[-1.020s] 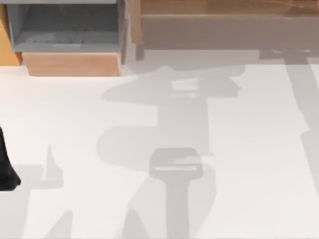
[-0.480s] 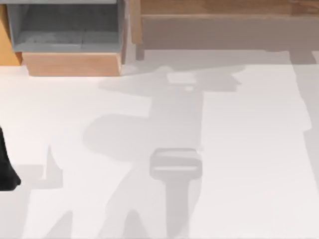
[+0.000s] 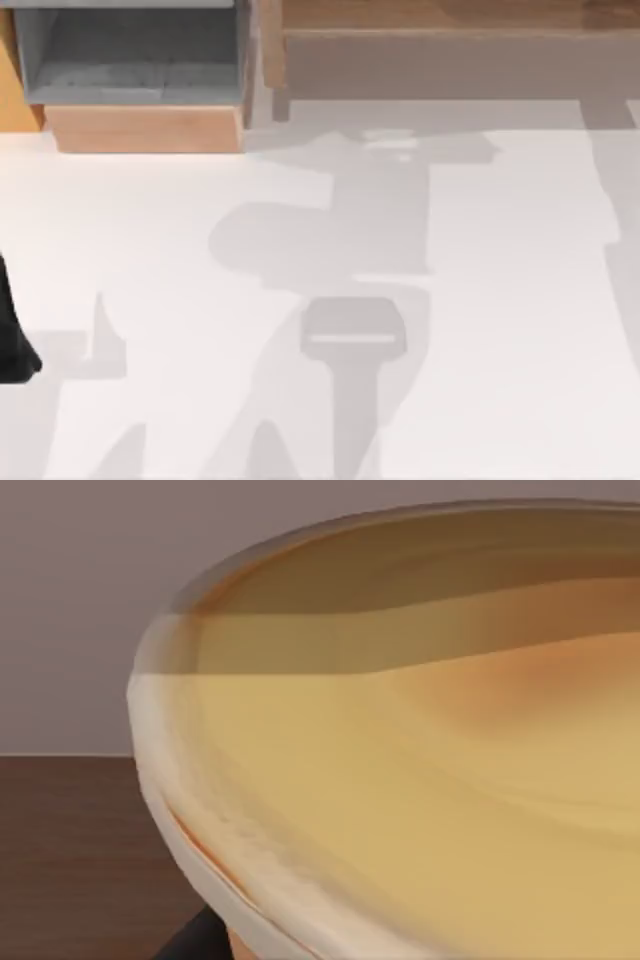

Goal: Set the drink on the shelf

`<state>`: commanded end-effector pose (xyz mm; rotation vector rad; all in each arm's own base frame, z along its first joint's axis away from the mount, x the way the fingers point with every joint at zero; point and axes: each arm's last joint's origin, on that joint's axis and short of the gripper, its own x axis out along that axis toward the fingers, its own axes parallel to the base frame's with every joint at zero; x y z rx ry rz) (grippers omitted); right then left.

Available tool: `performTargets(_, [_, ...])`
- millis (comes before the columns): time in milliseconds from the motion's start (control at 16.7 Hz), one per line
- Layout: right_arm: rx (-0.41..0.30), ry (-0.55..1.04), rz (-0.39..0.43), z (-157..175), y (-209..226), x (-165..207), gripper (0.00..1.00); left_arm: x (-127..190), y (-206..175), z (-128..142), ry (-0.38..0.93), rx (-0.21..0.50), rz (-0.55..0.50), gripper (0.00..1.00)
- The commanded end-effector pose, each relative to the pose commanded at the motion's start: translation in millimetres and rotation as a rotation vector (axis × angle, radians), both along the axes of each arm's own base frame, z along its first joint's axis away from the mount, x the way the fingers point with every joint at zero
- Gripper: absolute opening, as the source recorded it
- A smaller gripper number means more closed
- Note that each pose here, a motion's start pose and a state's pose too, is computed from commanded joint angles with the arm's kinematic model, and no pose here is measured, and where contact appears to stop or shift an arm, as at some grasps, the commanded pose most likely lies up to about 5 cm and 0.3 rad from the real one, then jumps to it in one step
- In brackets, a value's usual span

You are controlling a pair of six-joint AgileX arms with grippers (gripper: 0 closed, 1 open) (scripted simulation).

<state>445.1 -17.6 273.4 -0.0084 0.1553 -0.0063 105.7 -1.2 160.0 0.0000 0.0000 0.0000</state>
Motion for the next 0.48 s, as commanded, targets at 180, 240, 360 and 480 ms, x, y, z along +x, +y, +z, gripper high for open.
performTargets(180, [0.0,-0.002,-0.003,-11.7,-1.2,13.0,0.0,0.0,0.0,0.0,0.0,0.0,0.0,1.0])
performTargets(240, [0.0,-0.002,-0.003,-12.5,-1.3,13.7,0.0,0.0,0.0,0.0,0.0,0.0,0.0,1.0])
performTargets(360, [0.0,-0.002,-0.003,-12.5,-1.3,13.7,0.0,0.0,0.0,0.0,0.0,0.0,0.0,1.0])
performTargets(480, [0.0,-0.002,-0.003,-12.5,-1.3,13.7,0.08,0.0,0.0,0.0,0.0,0.0,0.0,1.0])
